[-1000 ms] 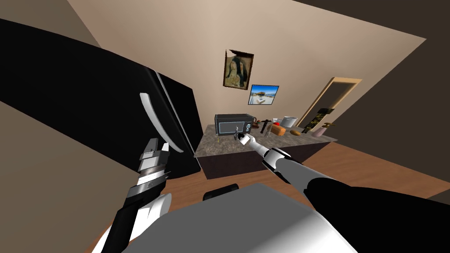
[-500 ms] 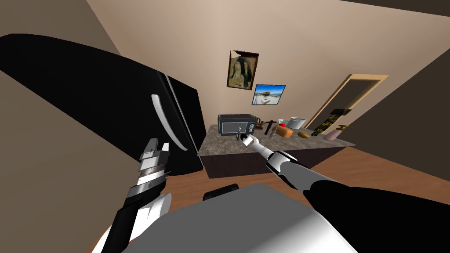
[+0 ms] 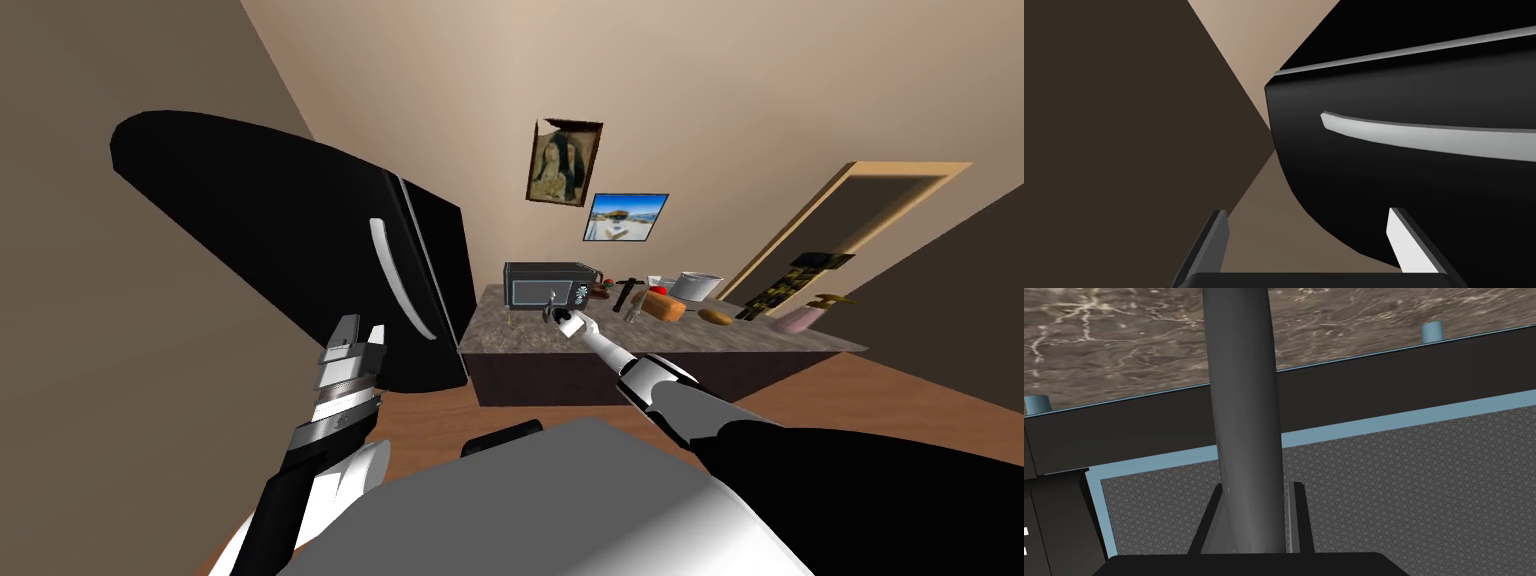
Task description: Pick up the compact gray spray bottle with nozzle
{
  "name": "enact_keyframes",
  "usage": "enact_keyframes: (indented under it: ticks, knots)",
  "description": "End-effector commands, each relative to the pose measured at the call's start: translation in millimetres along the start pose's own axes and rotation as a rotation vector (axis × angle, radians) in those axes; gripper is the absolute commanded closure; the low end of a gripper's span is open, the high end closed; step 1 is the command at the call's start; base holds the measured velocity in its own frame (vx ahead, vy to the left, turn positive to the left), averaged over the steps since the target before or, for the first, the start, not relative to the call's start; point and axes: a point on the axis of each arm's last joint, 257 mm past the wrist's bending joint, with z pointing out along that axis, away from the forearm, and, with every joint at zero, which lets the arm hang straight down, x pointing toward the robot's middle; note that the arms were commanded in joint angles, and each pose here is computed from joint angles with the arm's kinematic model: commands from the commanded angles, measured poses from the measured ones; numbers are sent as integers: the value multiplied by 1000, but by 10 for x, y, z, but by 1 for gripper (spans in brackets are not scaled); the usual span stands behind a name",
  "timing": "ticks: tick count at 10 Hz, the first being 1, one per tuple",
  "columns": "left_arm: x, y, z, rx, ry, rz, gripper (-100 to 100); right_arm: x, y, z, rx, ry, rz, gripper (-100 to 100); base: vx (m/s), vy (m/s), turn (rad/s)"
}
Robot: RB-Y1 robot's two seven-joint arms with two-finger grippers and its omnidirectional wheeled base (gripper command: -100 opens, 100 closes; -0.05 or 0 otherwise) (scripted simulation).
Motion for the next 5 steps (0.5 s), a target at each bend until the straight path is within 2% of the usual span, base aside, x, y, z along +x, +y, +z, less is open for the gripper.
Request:
enact_keyframes:
  ticks: [1, 2, 3, 4, 5]
  knots:
    - [0, 0, 0, 0, 0, 0, 0, 209, -136, -59, 14, 26, 11, 100, 7, 5, -12]
    - [0, 0, 0, 0, 0, 0, 0, 421, -263, -96, 32, 55, 12, 100, 18, -2, 11]
    - [0, 0, 0, 0, 0, 0, 0, 79, -420, -193, 42, -14, 47, 100, 19, 24, 335]
    - [1, 0, 0, 0, 0, 0, 0, 117, -510, -243, 51, -15, 76, 100, 19, 25, 286]
    - [0, 0, 0, 0, 0, 0, 0, 342, -645, -288, 72, 16, 75, 100, 15, 16, 21]
